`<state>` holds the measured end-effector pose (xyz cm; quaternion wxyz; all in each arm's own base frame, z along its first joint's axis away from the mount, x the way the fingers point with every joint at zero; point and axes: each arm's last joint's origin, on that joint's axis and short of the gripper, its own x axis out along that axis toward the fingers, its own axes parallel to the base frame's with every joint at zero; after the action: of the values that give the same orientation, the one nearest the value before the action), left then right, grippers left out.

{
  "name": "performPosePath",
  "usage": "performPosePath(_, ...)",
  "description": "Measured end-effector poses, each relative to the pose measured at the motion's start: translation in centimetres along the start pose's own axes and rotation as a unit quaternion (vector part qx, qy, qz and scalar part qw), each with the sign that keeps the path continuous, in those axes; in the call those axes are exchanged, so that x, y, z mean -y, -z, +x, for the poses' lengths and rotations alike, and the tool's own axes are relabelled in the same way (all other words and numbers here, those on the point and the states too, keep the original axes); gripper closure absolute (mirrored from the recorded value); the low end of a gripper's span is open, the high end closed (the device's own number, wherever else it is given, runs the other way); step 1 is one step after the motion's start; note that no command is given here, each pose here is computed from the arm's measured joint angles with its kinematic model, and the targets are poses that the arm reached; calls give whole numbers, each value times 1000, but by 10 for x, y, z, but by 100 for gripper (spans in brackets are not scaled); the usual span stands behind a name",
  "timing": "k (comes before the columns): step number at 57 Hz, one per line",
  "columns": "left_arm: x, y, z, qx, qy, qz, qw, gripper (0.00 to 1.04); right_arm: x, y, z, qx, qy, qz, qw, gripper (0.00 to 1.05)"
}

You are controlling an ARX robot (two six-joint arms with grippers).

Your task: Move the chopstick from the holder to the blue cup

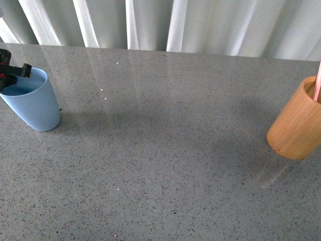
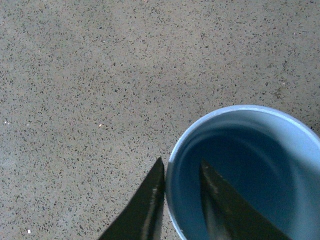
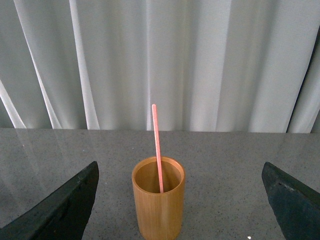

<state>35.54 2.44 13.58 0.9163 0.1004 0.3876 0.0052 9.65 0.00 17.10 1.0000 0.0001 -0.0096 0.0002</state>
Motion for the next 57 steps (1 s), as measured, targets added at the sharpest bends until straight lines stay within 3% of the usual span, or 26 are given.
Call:
performPosePath(8,0,0,0,2,3,-2,1000,102,0,0,0,0,0,0,1000,10)
performPosePath(44,-3,-5,-14,-23,32,-12,999,101,0,0,0,0,0,0,1000,10)
performPosePath(57,16,-20,-44,-26,83,-23,996,101,0,0,0,0,0,0,1000,10)
